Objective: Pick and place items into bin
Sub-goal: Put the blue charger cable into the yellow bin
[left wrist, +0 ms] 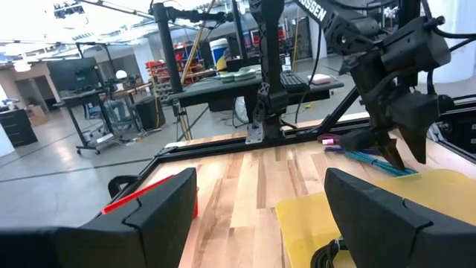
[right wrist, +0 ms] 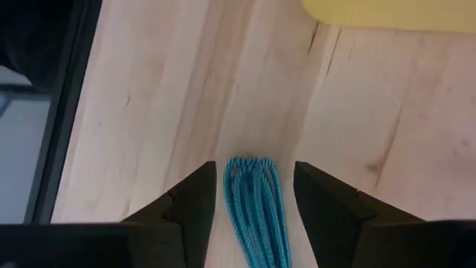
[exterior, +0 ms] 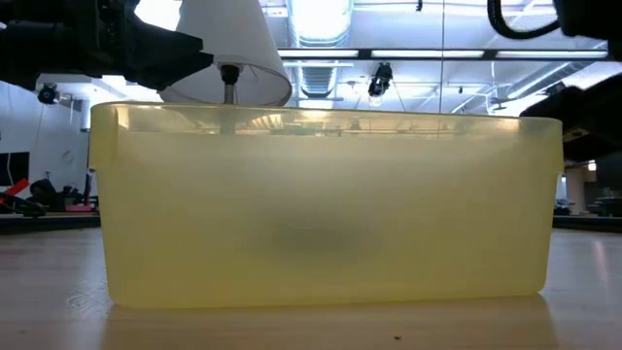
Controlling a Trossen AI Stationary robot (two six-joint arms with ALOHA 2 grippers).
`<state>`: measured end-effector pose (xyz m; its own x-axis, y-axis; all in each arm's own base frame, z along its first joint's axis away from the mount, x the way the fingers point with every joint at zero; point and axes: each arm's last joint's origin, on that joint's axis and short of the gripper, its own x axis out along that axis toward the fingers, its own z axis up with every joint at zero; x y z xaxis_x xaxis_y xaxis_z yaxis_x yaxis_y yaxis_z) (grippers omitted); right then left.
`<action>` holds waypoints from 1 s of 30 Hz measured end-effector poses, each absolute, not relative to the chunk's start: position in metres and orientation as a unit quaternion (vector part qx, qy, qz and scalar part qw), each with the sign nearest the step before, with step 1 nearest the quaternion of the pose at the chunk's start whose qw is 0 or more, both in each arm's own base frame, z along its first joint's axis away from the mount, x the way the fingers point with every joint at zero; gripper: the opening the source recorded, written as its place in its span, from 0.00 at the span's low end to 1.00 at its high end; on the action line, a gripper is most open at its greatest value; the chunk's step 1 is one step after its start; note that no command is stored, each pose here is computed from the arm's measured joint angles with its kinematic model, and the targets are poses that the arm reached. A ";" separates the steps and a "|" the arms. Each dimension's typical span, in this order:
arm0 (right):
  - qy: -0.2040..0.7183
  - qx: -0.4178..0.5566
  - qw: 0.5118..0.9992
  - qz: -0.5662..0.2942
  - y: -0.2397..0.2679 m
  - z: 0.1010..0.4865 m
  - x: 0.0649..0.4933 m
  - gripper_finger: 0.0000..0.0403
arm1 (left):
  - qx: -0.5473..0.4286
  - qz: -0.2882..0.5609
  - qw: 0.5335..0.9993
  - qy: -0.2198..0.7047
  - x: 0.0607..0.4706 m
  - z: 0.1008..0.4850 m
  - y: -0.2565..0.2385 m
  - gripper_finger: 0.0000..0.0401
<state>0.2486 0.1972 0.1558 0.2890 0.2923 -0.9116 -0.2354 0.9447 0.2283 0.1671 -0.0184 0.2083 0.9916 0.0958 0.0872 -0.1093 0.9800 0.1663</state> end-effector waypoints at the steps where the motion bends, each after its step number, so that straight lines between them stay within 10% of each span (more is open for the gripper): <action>1: 0.571 0.027 0.803 0.165 0.197 0.154 0.249 0.42 | 0.086 0.052 0.994 -0.040 0.167 0.208 -0.018 0.70; 30: 0.598 -0.007 0.783 0.171 0.192 0.132 0.231 0.17 | 0.086 0.052 0.994 -0.040 0.167 0.208 -0.018 0.70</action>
<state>0.2309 0.1916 0.1318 0.2277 0.2587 -0.9387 -0.2762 0.9416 0.1925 0.1671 -0.0184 0.2084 0.9915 0.0958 0.0882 -0.1095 0.9800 0.1664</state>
